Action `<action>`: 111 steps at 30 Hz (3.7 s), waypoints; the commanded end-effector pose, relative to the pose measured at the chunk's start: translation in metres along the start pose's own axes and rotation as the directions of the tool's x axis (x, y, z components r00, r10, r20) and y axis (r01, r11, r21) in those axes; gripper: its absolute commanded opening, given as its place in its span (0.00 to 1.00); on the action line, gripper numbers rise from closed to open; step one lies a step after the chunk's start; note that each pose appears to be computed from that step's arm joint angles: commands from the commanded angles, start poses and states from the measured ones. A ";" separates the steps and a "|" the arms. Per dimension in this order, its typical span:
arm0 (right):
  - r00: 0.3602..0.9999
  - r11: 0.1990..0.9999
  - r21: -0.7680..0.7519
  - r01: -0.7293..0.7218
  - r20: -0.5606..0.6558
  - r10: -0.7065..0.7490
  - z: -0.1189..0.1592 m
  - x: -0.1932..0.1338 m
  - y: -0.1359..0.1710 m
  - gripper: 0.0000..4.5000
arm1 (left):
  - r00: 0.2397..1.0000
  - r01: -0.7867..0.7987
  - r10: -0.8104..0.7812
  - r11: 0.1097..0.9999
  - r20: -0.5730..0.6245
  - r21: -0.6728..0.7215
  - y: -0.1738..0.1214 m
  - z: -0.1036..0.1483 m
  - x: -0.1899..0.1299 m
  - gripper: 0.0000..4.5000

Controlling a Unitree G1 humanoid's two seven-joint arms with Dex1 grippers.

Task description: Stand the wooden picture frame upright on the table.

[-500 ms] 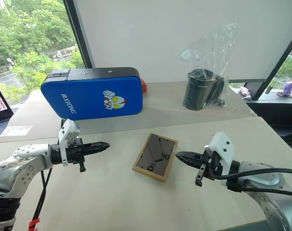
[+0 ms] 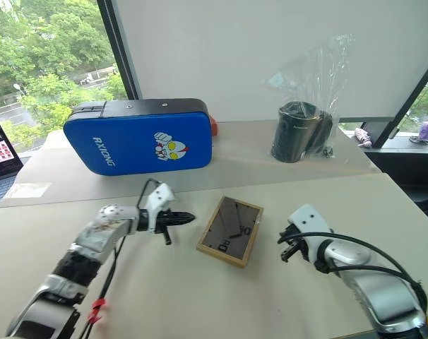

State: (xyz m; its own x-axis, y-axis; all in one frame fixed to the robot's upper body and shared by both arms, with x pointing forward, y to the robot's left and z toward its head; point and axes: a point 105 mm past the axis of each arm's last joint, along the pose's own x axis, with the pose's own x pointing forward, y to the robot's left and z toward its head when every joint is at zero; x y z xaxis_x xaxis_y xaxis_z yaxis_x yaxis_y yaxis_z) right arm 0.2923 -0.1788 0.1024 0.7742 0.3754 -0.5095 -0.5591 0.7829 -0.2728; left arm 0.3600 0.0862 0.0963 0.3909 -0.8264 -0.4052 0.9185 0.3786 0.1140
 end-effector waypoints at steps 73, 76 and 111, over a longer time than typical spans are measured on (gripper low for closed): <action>0.940 0.939 0.032 -0.341 0.028 0.340 0.053 0.035 0.063 0.00 | 0.983 -0.013 -0.173 0.242 0.057 0.970 -0.072 -0.099 -0.057 0.28; 0.955 0.955 0.035 -0.295 0.042 0.294 0.058 0.035 0.047 0.16 | 0.983 -0.015 -0.177 0.242 0.059 0.970 -0.074 -0.100 -0.056 0.25; 0.445 0.452 0.021 -0.892 0.214 0.869 0.153 0.049 0.108 1.00 | 0.976 -0.092 -0.164 0.271 0.140 0.958 -0.086 -0.093 -0.046 0.25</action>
State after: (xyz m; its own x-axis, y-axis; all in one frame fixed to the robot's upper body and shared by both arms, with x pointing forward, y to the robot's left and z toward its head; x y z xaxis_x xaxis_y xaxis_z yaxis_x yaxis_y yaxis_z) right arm 0.3176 -0.0034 0.1353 -0.0759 0.9174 -0.3906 -0.9033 0.1026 0.4165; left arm 0.2821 0.1339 0.0633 0.3079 -0.9399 -0.1478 0.1465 -0.1067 0.9834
